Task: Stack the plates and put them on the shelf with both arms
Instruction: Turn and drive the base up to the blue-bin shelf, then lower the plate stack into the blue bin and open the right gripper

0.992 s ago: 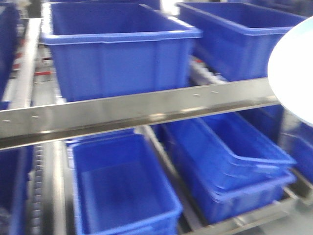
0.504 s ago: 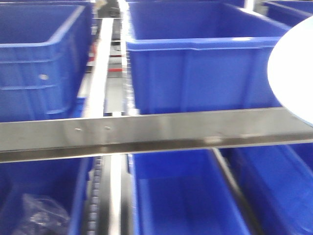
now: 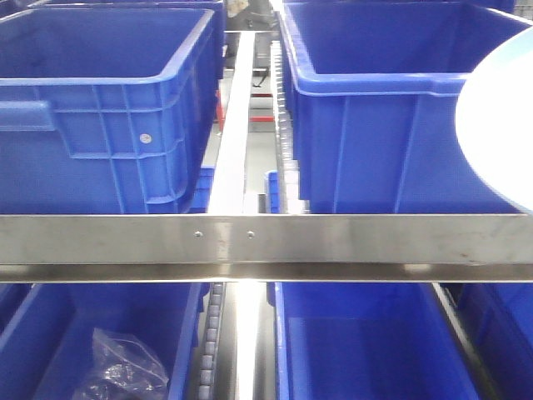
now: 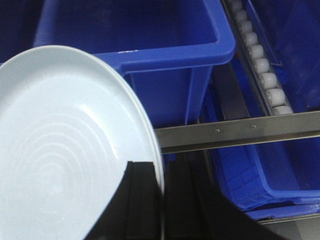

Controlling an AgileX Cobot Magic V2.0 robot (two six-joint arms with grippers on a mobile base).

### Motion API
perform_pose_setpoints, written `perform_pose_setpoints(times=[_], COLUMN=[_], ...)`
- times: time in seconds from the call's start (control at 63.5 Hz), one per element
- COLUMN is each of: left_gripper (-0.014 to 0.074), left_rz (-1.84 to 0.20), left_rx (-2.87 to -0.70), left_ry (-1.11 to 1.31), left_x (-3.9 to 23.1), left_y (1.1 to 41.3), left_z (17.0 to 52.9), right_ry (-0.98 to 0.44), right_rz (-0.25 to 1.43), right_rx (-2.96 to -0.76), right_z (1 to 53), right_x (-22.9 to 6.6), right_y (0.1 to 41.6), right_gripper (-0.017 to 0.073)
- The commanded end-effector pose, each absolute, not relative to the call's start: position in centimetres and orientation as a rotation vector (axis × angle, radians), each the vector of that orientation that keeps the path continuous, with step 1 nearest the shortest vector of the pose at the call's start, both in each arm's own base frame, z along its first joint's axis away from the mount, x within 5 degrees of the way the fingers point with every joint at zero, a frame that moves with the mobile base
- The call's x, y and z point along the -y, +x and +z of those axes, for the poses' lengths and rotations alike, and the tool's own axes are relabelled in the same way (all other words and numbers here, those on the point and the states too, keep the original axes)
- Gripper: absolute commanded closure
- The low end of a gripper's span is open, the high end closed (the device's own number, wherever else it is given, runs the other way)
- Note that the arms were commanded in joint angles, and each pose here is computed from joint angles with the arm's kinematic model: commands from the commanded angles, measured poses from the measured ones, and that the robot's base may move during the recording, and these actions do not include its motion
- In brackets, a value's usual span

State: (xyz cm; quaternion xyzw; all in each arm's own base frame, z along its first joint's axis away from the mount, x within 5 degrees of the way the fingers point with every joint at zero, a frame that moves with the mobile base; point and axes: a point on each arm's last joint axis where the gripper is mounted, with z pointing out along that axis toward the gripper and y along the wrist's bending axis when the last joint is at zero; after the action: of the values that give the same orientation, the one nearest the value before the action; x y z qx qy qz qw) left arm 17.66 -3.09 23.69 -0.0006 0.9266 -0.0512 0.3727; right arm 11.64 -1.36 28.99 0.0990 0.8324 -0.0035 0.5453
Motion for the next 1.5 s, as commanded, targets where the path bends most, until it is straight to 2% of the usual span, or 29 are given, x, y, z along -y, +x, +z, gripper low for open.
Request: perform_pose_setpoints(times=[0.0, 1.481], left_gripper=[0.0507, 0.0507], left_rz=[-0.157, -0.157], left_rx=[-2.285, -2.285], left_ry=[-0.012, -0.012], left_x=[3.19, 3.19], left_y=[18.26, 18.26], left_z=[25.01, 25.01], right_ry=[0.210, 0.209], right_rz=[-0.005, -0.005], right_rx=[-1.850, -1.843], right_z=[30.82, 30.86], right_x=[1.34, 1.34], right_y=[12.02, 12.17], right_gripper=[0.0502, 0.0502])
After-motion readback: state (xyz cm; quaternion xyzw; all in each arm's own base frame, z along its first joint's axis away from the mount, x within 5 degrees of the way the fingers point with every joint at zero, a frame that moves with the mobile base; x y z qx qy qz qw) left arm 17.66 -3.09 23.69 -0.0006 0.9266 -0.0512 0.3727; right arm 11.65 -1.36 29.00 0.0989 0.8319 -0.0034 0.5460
